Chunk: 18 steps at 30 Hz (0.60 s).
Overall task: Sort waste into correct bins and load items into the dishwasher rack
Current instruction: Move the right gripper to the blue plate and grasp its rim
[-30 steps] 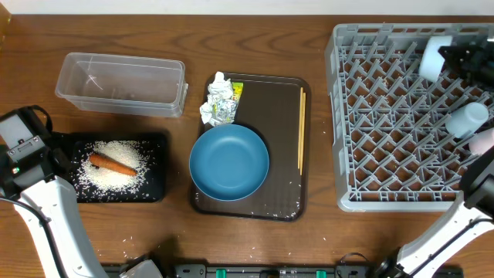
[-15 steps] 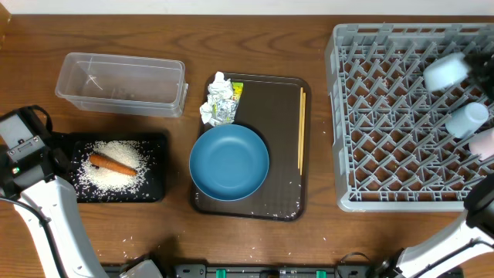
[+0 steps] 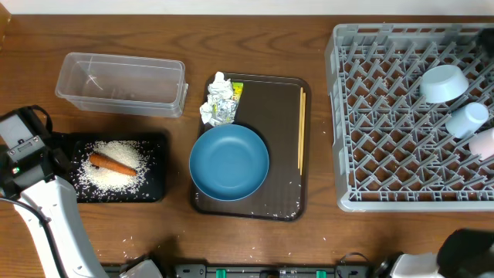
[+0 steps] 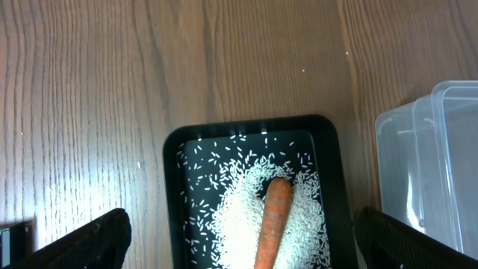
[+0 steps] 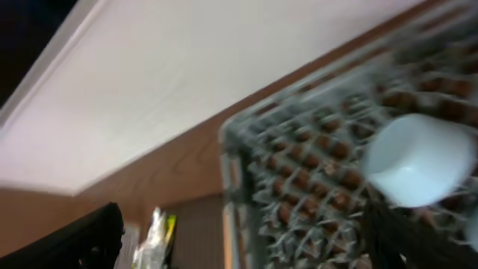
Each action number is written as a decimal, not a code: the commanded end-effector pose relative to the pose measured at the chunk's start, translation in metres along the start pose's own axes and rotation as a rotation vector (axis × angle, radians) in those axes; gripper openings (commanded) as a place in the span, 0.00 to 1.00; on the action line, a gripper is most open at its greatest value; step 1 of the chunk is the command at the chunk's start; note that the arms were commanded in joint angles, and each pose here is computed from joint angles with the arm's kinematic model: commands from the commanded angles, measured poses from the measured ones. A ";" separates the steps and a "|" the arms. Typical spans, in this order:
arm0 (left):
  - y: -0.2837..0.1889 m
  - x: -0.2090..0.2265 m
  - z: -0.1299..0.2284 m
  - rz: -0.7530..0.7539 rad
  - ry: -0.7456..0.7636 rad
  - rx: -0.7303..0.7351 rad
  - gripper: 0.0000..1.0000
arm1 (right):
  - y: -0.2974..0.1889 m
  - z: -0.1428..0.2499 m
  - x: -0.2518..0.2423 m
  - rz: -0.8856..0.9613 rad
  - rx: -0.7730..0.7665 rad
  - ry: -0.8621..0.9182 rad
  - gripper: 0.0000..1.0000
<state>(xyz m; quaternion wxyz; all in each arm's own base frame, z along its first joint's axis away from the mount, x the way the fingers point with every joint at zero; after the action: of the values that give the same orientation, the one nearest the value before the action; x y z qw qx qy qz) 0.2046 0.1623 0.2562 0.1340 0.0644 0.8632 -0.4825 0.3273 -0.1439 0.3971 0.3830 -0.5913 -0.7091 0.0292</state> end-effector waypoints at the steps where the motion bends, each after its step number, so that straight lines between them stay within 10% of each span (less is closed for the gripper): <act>1: 0.001 0.001 -0.001 -0.013 -0.014 -0.013 0.97 | 0.008 0.014 0.047 -0.100 0.065 -0.186 0.99; 18: 0.001 0.001 -0.001 -0.013 -0.013 -0.013 0.97 | 0.151 0.187 0.227 -0.488 0.640 -0.632 0.99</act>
<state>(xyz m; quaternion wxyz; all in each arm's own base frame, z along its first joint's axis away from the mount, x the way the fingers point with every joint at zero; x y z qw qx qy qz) 0.2046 0.1623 0.2562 0.1342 0.0643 0.8632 -0.4825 0.3426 0.1372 0.3352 0.3152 -0.2382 -0.8770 0.2734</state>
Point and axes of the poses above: each gripper's point midway between its finger pads, its own y axis out along the fingers, its own x axis along the line the jaws close on, z = x × y, the point moved 9 cm from there along -y, back along the fingers, and after that the axes turned 9 degrees about -y, right-handed, at the moved point
